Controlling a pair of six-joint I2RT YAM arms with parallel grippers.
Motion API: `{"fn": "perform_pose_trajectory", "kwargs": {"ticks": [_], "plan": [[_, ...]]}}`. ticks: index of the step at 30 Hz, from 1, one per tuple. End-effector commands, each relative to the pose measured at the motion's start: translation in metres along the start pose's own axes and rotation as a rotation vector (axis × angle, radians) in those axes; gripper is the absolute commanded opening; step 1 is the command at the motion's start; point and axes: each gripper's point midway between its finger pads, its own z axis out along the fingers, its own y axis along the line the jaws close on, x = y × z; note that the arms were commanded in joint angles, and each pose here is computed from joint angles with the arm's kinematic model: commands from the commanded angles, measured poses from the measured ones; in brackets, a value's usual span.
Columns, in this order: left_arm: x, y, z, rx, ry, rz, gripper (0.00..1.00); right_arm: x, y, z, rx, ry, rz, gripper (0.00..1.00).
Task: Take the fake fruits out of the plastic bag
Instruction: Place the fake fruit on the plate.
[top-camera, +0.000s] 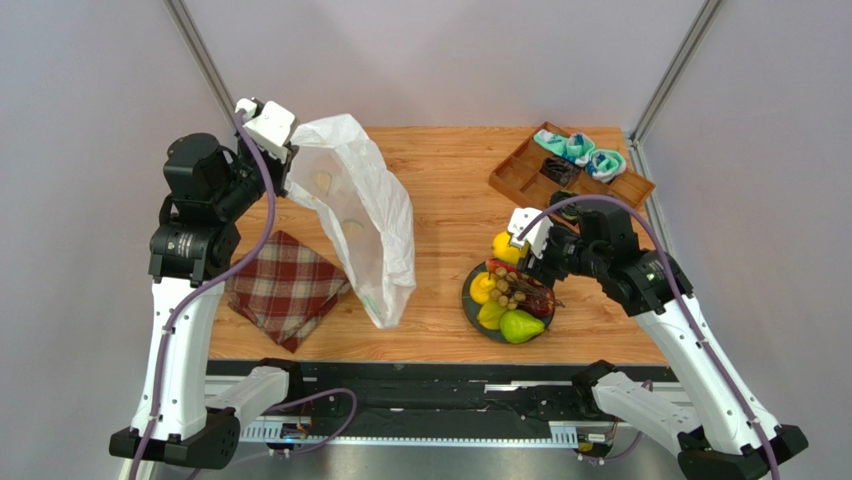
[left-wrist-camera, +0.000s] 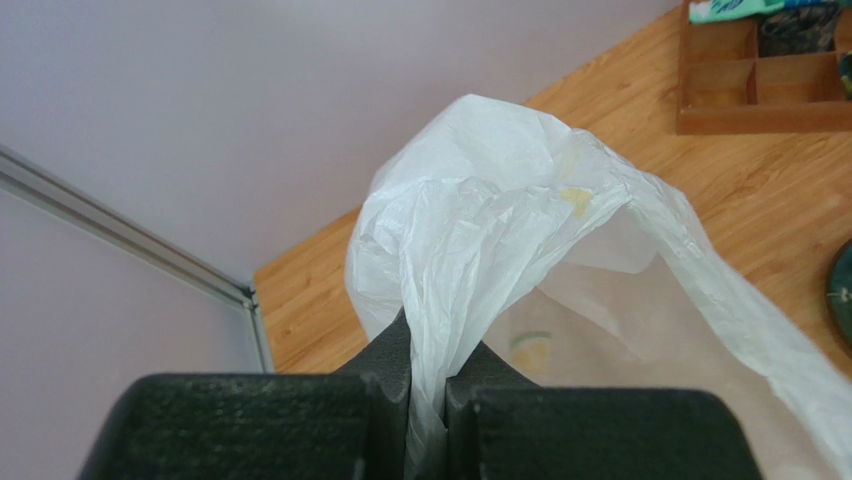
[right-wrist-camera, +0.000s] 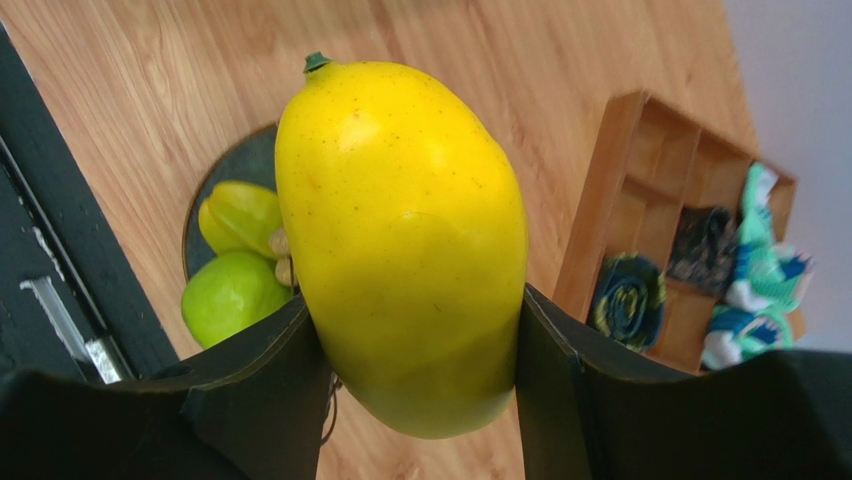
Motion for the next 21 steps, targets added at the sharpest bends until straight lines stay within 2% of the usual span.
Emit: {"fn": "perform_pose_trajectory", "kwargs": {"ticks": [1, 3, 4, 5, 7, 16, 21], "plan": [[0.001, -0.02, -0.005, 0.072, -0.047, -0.063, 0.11, 0.064, 0.006, 0.009, 0.003, 0.205, 0.062, 0.27], [0.023, -0.039, -0.003, 0.138, -0.016, -0.107, 0.27, 0.083, 0.007, 0.013, 0.006, 0.263, 0.105, 0.27], [0.024, -0.046, -0.01, 0.152, -0.023, -0.116, 0.44, 0.086, 0.007, 0.015, 0.007, 0.275, 0.129, 0.27], [0.029, -0.051, -0.013, 0.166, -0.016, -0.132, 0.52, 0.09, 0.006, 0.017, 0.014, 0.287, 0.141, 0.27], [0.041, -0.064, -0.019, 0.205, -0.002, -0.146, 0.61, 0.098, 0.005, 0.022, 0.009, 0.323, 0.171, 0.27], [0.058, -0.078, -0.034, 0.244, 0.015, -0.151, 0.62, 0.121, 0.029, 0.045, -0.12, 0.405, 0.274, 0.3], [0.063, -0.079, -0.033, 0.244, 0.017, -0.163, 0.63, 0.119, 0.058, 0.049, -0.281, 0.407, 0.356, 0.32]]}}
